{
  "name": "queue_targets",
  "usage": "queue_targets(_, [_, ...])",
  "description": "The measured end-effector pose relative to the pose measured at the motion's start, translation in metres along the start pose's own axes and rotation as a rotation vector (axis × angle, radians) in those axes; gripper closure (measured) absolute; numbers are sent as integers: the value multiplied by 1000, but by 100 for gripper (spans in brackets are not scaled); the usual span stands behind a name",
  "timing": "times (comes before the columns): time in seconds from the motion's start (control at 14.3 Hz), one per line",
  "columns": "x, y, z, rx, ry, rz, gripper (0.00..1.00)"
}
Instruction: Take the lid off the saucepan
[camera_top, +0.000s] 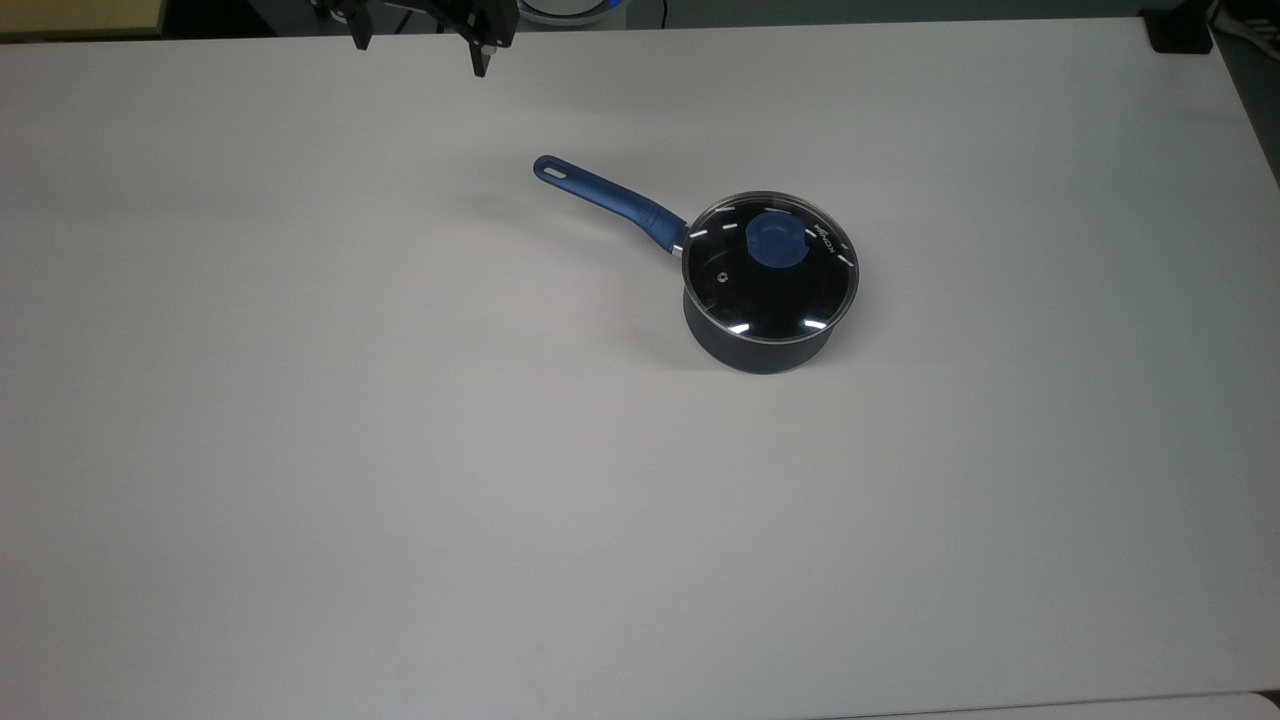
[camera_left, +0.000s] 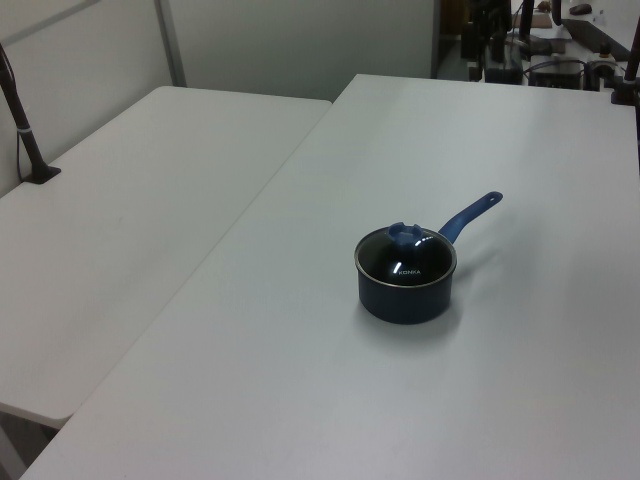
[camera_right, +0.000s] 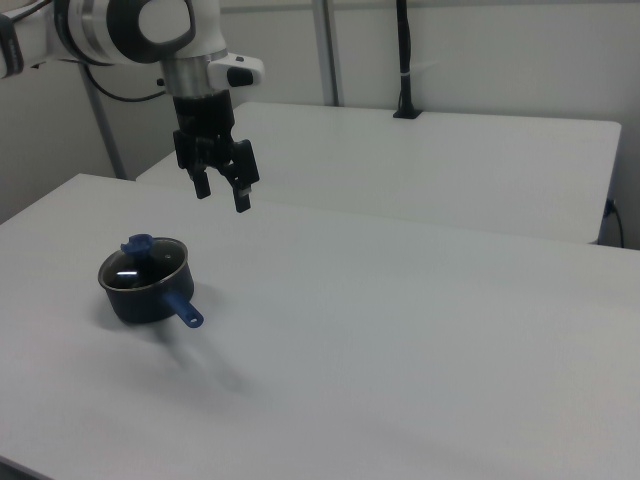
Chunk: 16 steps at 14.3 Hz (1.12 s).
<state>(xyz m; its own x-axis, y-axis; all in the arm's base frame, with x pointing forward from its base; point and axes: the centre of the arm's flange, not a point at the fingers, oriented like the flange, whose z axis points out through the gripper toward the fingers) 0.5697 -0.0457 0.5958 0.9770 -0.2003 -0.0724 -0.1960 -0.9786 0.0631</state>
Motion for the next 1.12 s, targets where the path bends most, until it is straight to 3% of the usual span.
queue_targets(1.12, [10, 6, 6, 0, 19, 13, 0])
